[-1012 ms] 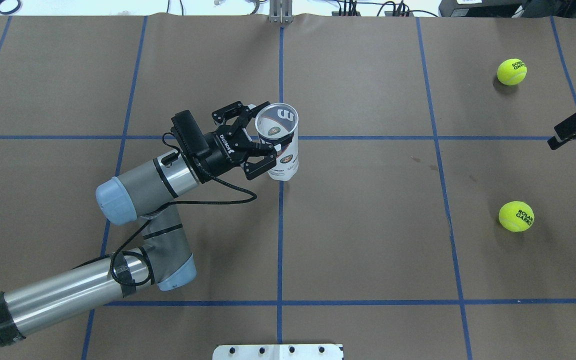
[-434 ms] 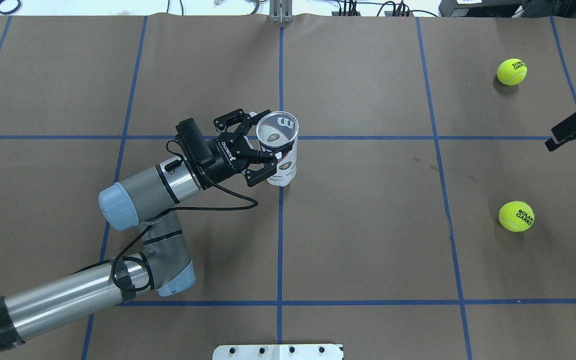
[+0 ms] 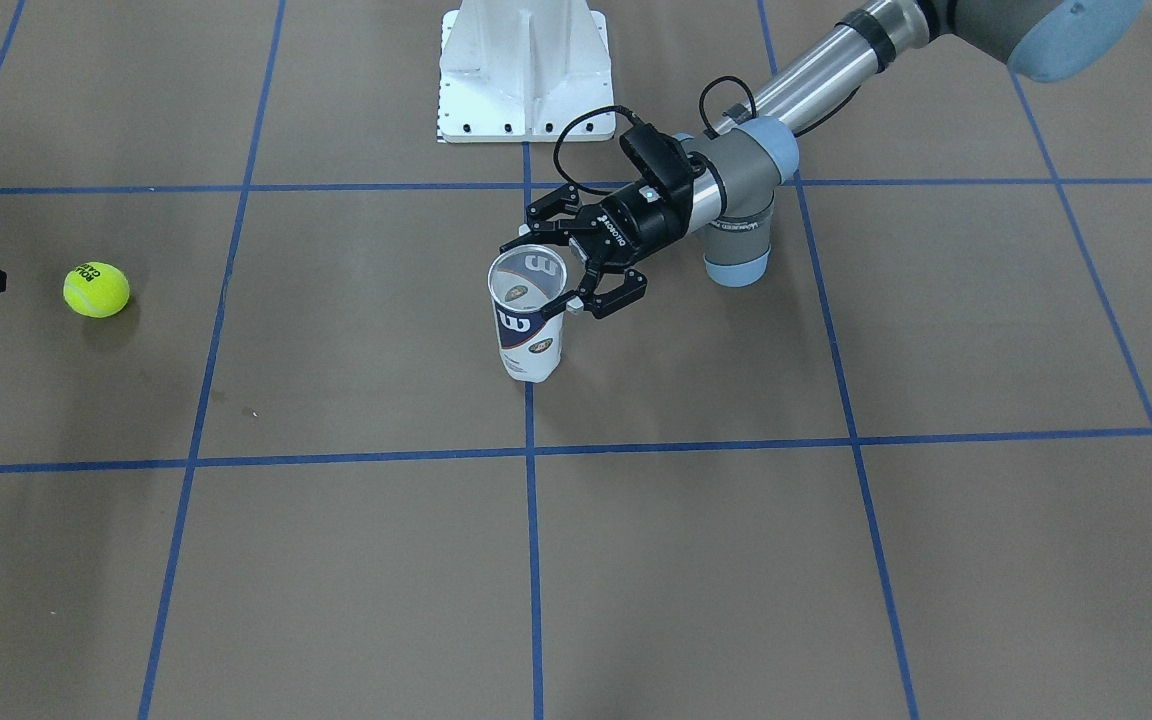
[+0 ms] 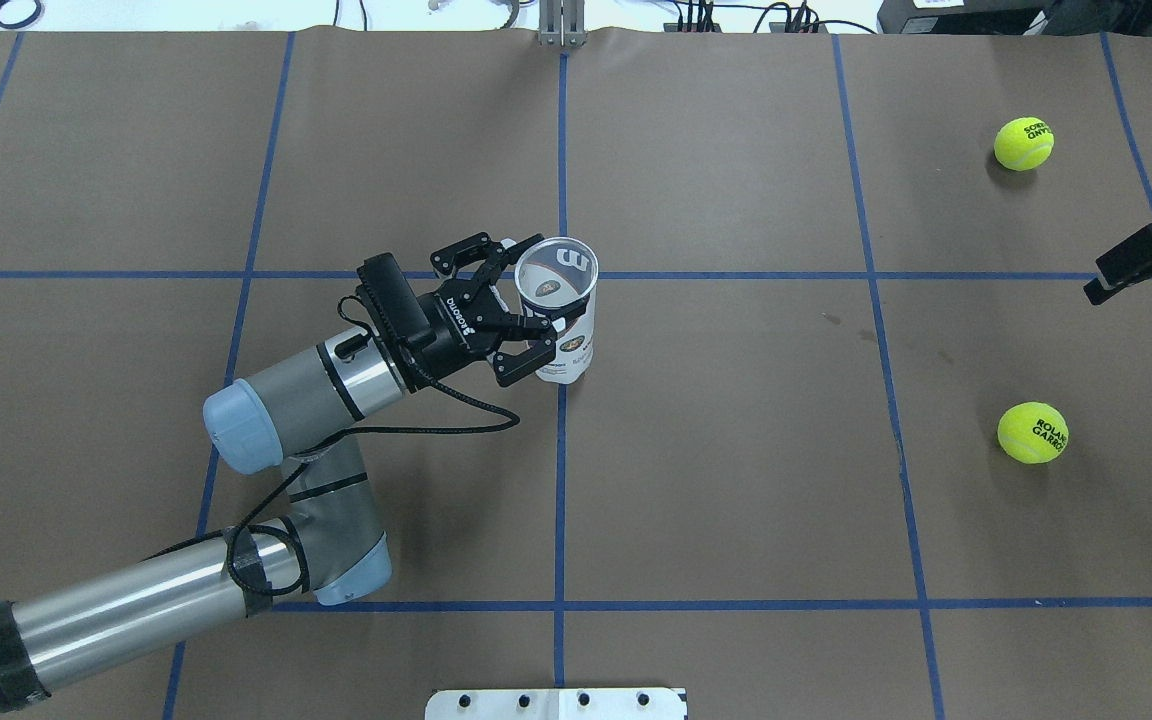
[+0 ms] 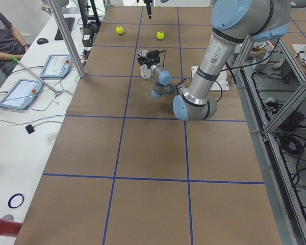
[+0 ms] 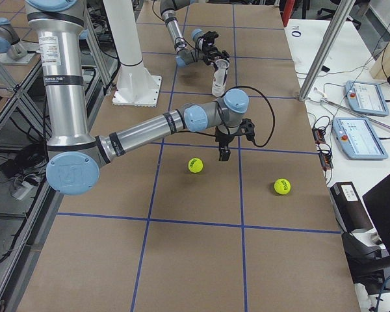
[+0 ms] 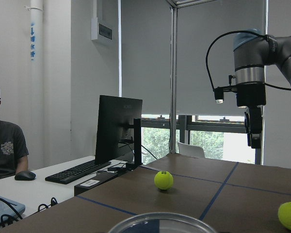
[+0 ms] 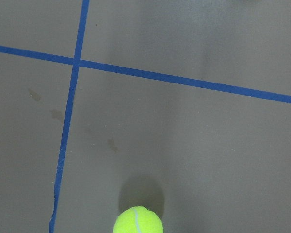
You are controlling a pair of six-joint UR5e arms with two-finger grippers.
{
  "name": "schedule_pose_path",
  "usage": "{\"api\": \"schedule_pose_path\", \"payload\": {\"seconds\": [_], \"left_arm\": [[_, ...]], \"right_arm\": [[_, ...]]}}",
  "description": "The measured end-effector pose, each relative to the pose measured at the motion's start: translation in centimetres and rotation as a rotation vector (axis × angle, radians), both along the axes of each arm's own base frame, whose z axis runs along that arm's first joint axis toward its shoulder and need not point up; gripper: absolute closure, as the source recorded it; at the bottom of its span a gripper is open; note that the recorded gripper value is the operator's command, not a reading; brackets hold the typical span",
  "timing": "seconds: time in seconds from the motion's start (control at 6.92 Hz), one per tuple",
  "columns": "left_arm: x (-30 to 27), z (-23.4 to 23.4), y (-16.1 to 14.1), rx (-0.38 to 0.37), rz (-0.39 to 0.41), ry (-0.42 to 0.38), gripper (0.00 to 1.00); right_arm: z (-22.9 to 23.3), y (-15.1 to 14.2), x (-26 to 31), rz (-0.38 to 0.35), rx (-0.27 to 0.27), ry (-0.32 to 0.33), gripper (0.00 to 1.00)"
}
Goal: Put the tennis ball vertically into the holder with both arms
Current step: 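Hold the can with the left gripper while the right gripper descends onto a ball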
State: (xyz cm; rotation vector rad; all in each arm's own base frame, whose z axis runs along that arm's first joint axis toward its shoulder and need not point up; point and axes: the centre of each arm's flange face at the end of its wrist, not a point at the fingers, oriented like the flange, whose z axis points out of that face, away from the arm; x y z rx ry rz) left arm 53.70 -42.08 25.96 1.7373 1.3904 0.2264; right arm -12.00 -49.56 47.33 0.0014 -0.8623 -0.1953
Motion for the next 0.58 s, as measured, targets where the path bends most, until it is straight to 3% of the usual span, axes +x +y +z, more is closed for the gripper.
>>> {"api": "schedule_pose_path", "payload": {"seconds": [0.43, 0.58], "left_arm": [[0.1, -0.1, 0.2, -0.004, -0.005, 0.008, 0.34], [0.3, -0.3, 0.3, -0.004, -0.003, 0.010, 0.34]], "right_arm": [[-0.1, 0.4, -1.5, -0.019, -0.009, 0.005, 0.01], [0.1, 0.8, -3.3, -0.035, -0.013, 0.034, 0.01]]}}
